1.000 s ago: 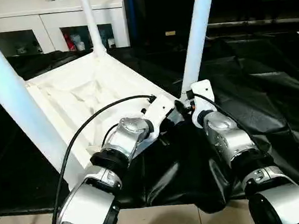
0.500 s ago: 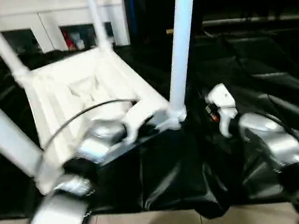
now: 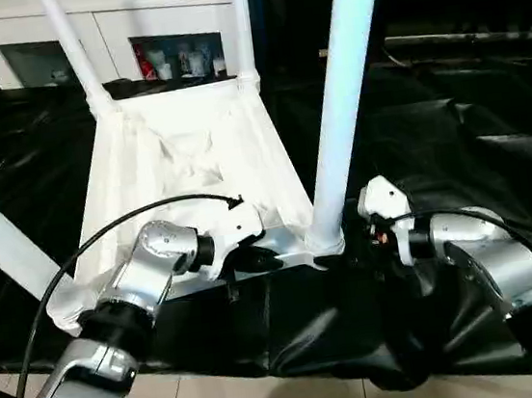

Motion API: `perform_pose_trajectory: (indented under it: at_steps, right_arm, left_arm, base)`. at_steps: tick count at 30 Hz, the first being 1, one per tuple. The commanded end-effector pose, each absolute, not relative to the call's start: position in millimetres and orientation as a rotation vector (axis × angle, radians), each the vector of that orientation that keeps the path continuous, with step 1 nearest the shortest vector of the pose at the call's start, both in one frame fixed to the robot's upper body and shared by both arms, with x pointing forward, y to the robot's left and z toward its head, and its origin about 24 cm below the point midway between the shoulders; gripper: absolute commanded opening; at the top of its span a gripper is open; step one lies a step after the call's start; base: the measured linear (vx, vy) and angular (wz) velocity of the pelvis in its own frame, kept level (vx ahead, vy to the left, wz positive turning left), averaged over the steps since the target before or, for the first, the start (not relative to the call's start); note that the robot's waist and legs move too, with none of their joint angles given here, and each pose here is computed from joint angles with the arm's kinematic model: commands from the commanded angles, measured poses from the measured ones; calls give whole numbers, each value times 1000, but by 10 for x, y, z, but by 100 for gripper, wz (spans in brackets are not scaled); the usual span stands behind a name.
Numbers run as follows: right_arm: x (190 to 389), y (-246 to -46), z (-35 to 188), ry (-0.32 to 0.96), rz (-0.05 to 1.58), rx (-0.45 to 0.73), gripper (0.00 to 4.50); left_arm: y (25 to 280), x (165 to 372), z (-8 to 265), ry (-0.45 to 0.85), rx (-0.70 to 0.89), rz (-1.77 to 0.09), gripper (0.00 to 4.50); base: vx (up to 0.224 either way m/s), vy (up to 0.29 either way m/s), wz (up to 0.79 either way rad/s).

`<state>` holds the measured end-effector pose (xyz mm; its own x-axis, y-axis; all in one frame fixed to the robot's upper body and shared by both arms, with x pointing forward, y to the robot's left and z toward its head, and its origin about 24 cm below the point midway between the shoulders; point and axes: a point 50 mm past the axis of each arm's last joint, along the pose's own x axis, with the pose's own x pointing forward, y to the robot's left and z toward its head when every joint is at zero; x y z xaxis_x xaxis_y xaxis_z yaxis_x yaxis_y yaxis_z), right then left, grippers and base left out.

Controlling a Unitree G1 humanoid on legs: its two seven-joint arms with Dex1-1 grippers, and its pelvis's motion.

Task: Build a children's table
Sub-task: Rotate leg to tighten

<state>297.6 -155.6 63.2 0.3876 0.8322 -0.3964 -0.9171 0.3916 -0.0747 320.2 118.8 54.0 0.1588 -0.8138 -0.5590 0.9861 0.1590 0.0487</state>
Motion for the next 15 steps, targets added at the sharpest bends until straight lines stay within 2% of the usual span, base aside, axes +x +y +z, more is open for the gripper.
perform_pose_trajectory:
  at_steps: [1, 6, 8, 11, 13, 15]
  right_arm:
    - [3007, -1563, 652, 313, 1121, -312, 441]
    - [3035, -1562, 654, 307, 1111, -302, 441]
    - [3040, -1561, 649, 308, 1108, -299, 407]
    - [3061, -1550, 625, 307, 1094, -302, 404]
    - [3071, -1547, 618, 308, 1087, -302, 377]
    - [3084, -1545, 601, 310, 1084, -310, 367]
  left_arm:
    - [1152, 3181, 567, 448, 467, -1377, 0]
    - [1147, 3168, 556, 452, 467, -1378, 0]
    - [1149, 3161, 551, 455, 469, -1379, 0]
    - [1151, 3154, 546, 459, 468, -1374, 0]
    - [1153, 3154, 545, 460, 468, -1372, 0]
    - [1157, 3152, 538, 463, 471, -1369, 0]
  base:
    - [0, 0, 0]
    - [0, 0, 0]
    - [0, 0, 0]
    - [0, 0, 0]
    - [0, 0, 0]
    - [0, 0, 0]
